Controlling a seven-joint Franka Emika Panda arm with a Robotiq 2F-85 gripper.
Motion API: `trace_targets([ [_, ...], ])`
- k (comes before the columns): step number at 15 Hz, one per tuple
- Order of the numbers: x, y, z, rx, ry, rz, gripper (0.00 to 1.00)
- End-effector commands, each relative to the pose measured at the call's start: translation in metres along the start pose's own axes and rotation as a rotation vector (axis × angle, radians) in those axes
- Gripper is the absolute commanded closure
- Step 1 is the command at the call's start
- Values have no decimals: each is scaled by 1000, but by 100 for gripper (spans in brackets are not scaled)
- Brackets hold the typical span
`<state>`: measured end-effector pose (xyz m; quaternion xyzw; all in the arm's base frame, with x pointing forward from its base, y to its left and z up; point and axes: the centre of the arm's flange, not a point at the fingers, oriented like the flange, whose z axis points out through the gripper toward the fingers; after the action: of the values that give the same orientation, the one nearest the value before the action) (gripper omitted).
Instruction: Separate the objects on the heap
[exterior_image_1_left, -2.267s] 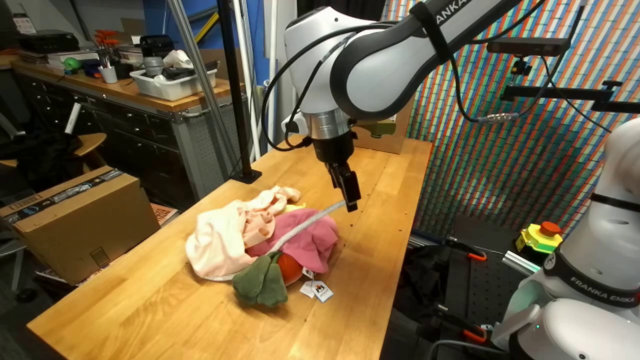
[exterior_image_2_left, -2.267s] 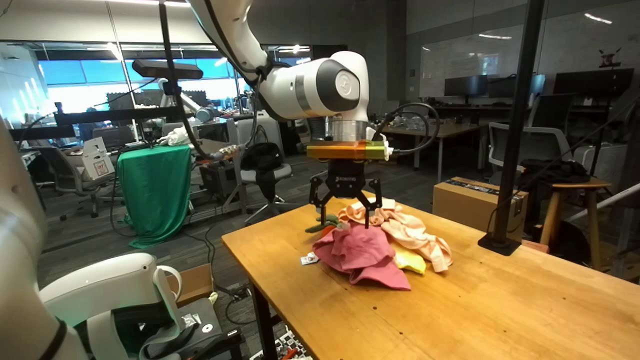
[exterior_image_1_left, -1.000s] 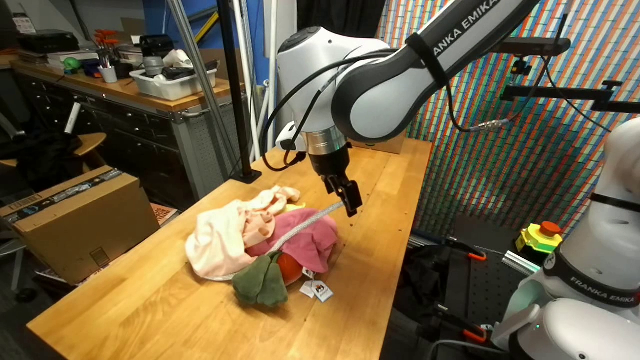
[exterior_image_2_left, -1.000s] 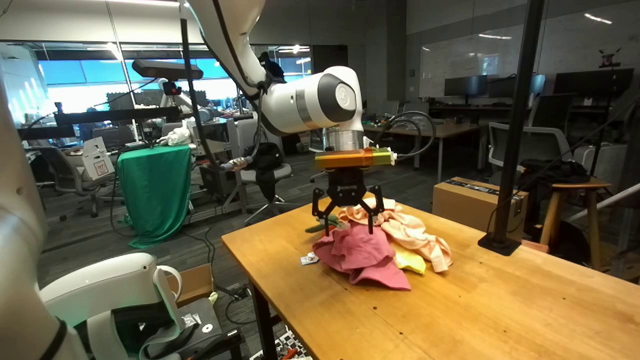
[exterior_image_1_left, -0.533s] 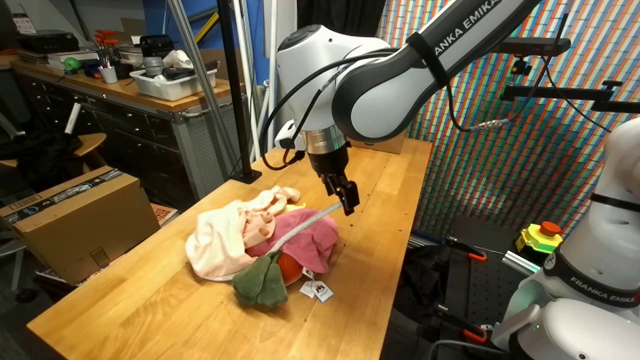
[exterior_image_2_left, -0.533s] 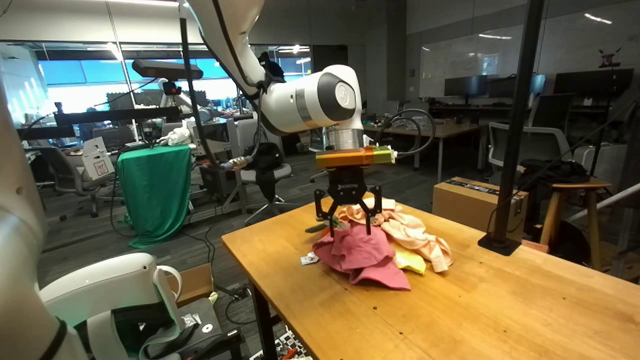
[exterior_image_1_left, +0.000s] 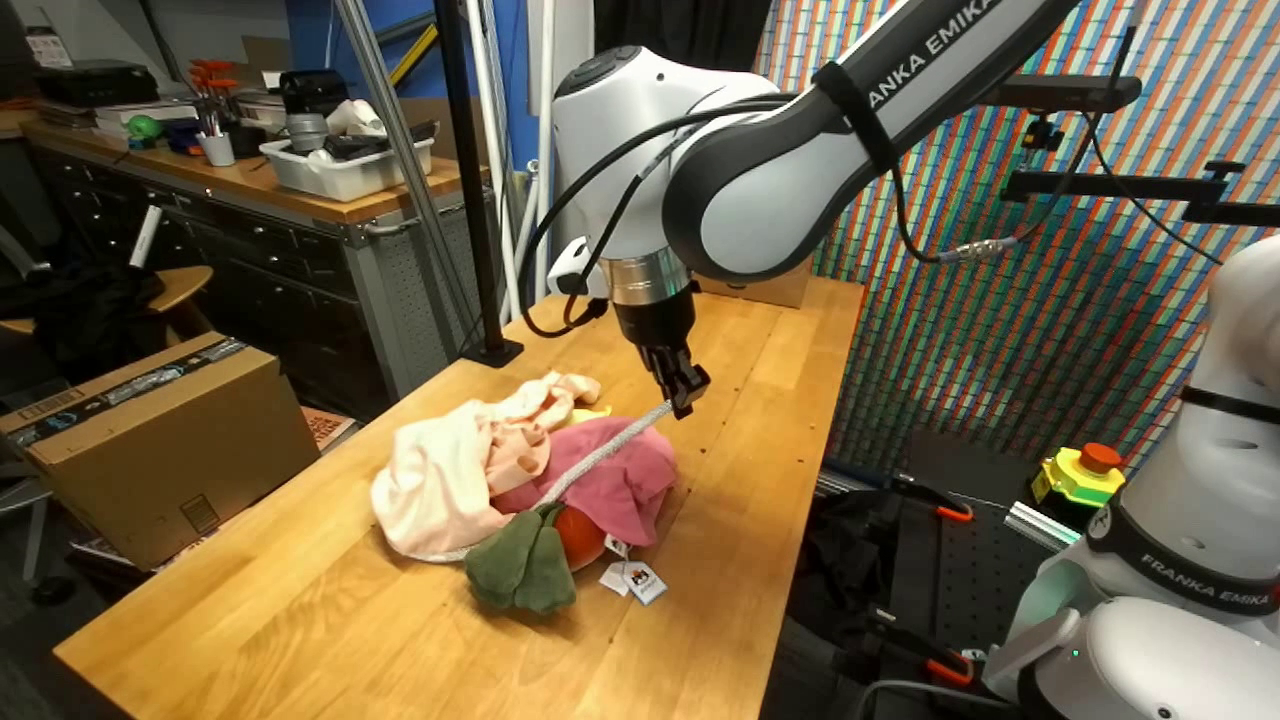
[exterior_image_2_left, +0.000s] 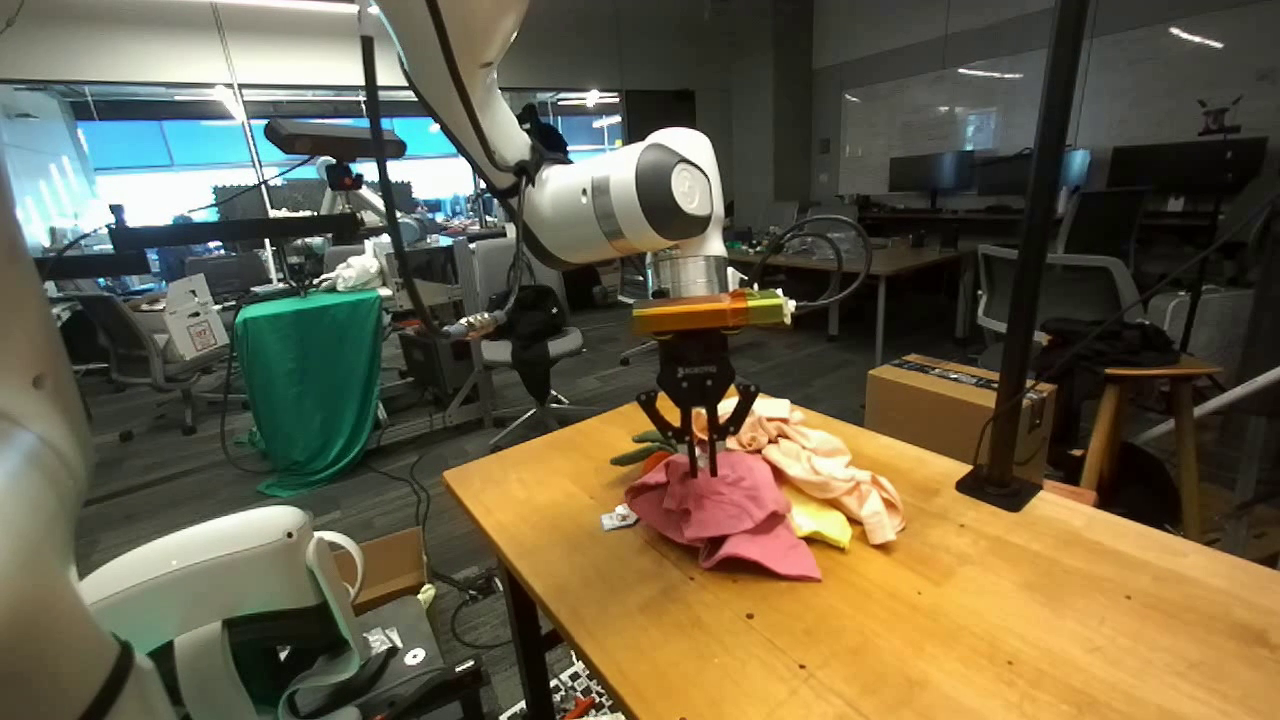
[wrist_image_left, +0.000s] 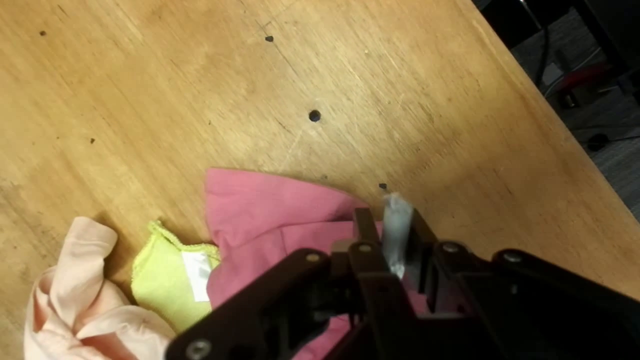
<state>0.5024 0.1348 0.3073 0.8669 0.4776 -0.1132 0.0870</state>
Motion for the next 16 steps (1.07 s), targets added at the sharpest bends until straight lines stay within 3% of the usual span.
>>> trace_targets([
  [1, 0, 3, -8, -28, 17, 15, 98],
  [3, 0, 3, -9, -31, 19, 21, 92],
  [9, -7, 9, -15, -70, 39, 110, 93],
  [16, -41, 23, -48, -118, 153, 306, 97],
])
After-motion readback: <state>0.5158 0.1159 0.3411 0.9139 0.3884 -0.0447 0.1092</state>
